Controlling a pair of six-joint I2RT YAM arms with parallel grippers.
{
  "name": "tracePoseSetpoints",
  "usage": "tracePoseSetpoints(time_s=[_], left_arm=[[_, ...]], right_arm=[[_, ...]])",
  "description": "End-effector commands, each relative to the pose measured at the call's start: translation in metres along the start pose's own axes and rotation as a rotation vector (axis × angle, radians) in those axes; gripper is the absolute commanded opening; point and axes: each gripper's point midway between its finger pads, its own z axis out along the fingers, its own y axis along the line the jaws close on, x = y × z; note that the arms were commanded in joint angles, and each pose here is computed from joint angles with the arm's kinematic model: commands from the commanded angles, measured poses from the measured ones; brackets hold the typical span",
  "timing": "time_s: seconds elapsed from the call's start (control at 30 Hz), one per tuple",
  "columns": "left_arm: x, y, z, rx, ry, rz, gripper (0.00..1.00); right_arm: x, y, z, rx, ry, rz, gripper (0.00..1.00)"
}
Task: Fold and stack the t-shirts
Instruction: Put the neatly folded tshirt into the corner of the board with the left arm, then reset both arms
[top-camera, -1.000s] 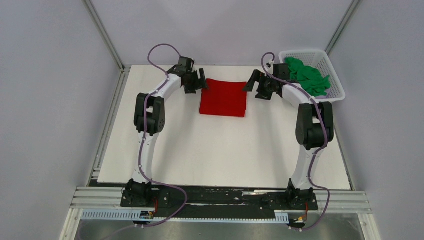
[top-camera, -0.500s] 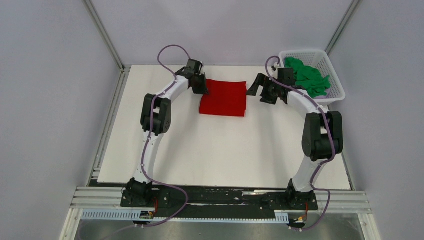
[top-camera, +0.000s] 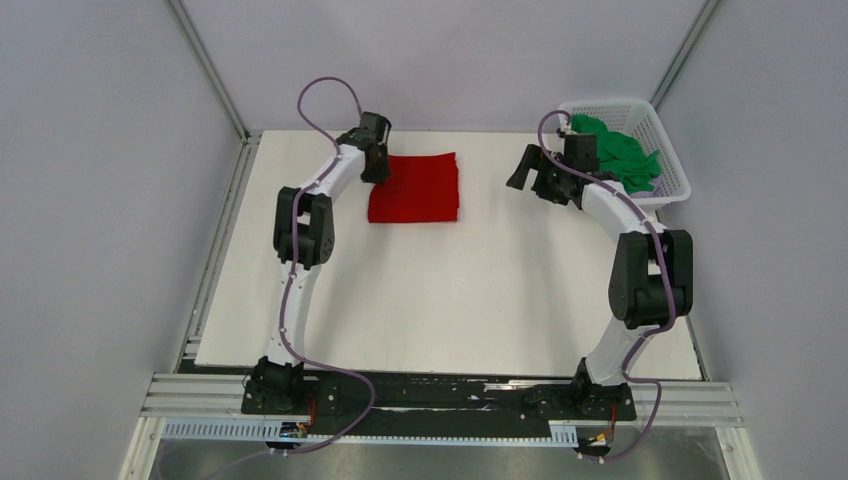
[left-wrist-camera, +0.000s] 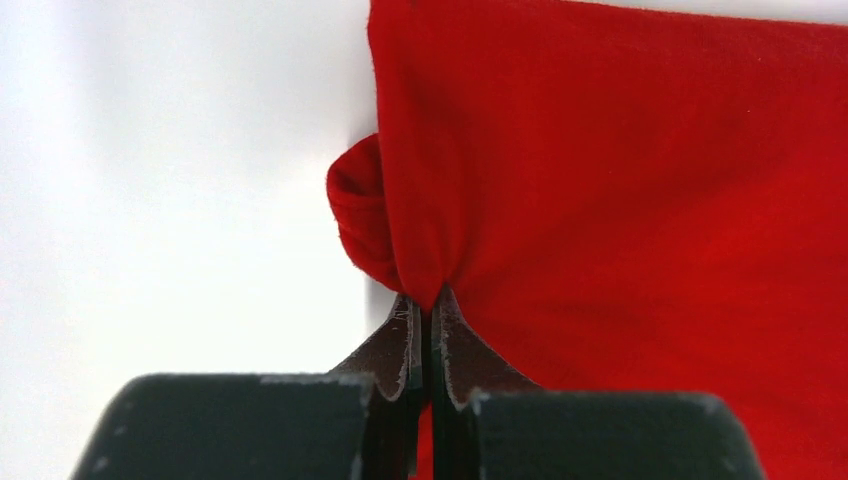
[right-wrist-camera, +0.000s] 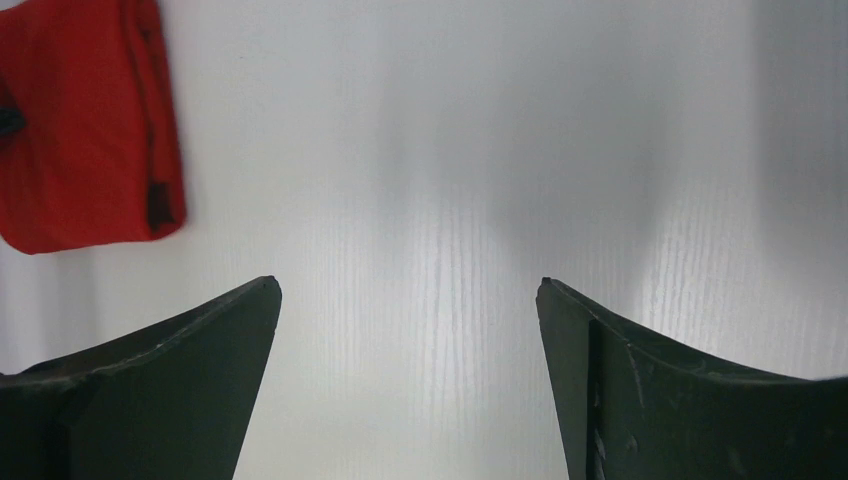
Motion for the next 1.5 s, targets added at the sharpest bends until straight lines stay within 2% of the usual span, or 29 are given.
tracePoseSetpoints(time_s=[0.0,0.17,0.3,0.57,0.67,0.73,0.8,0.83,0.9,0.93,0.97,1.0,1.03,1.07,1.1,1.23,1.37,1.47], left_arm=[[-0.048,0.104,-0.023,-0.207,-0.09,0.07,0.0],[-0.071,0.155,-0.006,-0.312,-0.126,0.097,0.0],[-0.104,0.196,-0.004,-0.374,-0.229,0.087,0.0],[-0.143,0.236,-0.003,-0.431,-0.379,0.048,0.0],[-0.155,0.251,-0.009,-0.49,-0.429,0.036,0.04],[-0.16,0.258,-0.015,-0.505,-0.449,0.016,0.17],[-0.167,0.259,-0.027,-0.504,-0.467,-0.003,0.73],[-0.167,0.258,-0.031,-0.499,-0.468,-0.012,0.93],[-0.172,0.249,-0.049,-0.456,-0.483,-0.05,0.99],[-0.181,0.24,-0.072,-0.416,-0.511,-0.092,0.99],[-0.175,0.235,-0.074,-0.392,-0.498,-0.129,1.0],[-0.186,0.226,-0.104,-0.351,-0.534,-0.144,1.0],[-0.176,0.215,-0.102,-0.318,-0.509,-0.164,1.0],[-0.188,0.199,-0.135,-0.269,-0.562,-0.168,1.0],[-0.171,0.19,-0.128,-0.247,-0.522,-0.176,1.0],[-0.146,0.135,-0.173,-0.106,-0.526,-0.198,1.0],[-0.091,0.06,-0.187,0.135,-0.461,-0.205,1.0],[-0.03,-0.001,-0.195,0.319,-0.361,-0.163,1.0]], right_arm=[[-0.025,-0.004,-0.009,0.051,-0.07,-0.047,1.0],[-0.031,-0.003,-0.007,0.06,-0.071,-0.033,1.0],[-0.035,-0.003,-0.004,0.067,-0.074,-0.023,1.0],[-0.036,-0.008,-0.001,0.103,-0.064,0.003,1.0],[-0.035,-0.009,-0.002,0.11,-0.064,0.013,1.0],[-0.036,-0.008,-0.005,0.11,-0.066,0.019,1.0],[-0.036,-0.01,-0.007,0.125,-0.076,0.028,1.0],[-0.036,-0.013,-0.009,0.137,-0.08,0.032,1.0],[-0.035,-0.014,-0.011,0.147,-0.087,0.046,1.0],[-0.033,-0.014,-0.013,0.144,-0.09,0.051,1.0],[-0.03,-0.014,-0.014,0.142,-0.091,0.058,1.0],[-0.028,-0.014,-0.016,0.138,-0.1,0.066,1.0],[-0.027,-0.014,-0.018,0.131,-0.112,0.071,1.0],[-0.024,-0.013,-0.021,0.125,-0.123,0.076,1.0],[-0.025,-0.012,-0.027,0.116,-0.146,0.079,1.0],[-0.008,-0.014,-0.037,0.102,-0.171,0.099,1.0],[0.01,-0.016,-0.047,0.086,-0.184,0.135,1.0],[0.019,-0.014,-0.06,0.054,-0.227,0.147,1.0]])
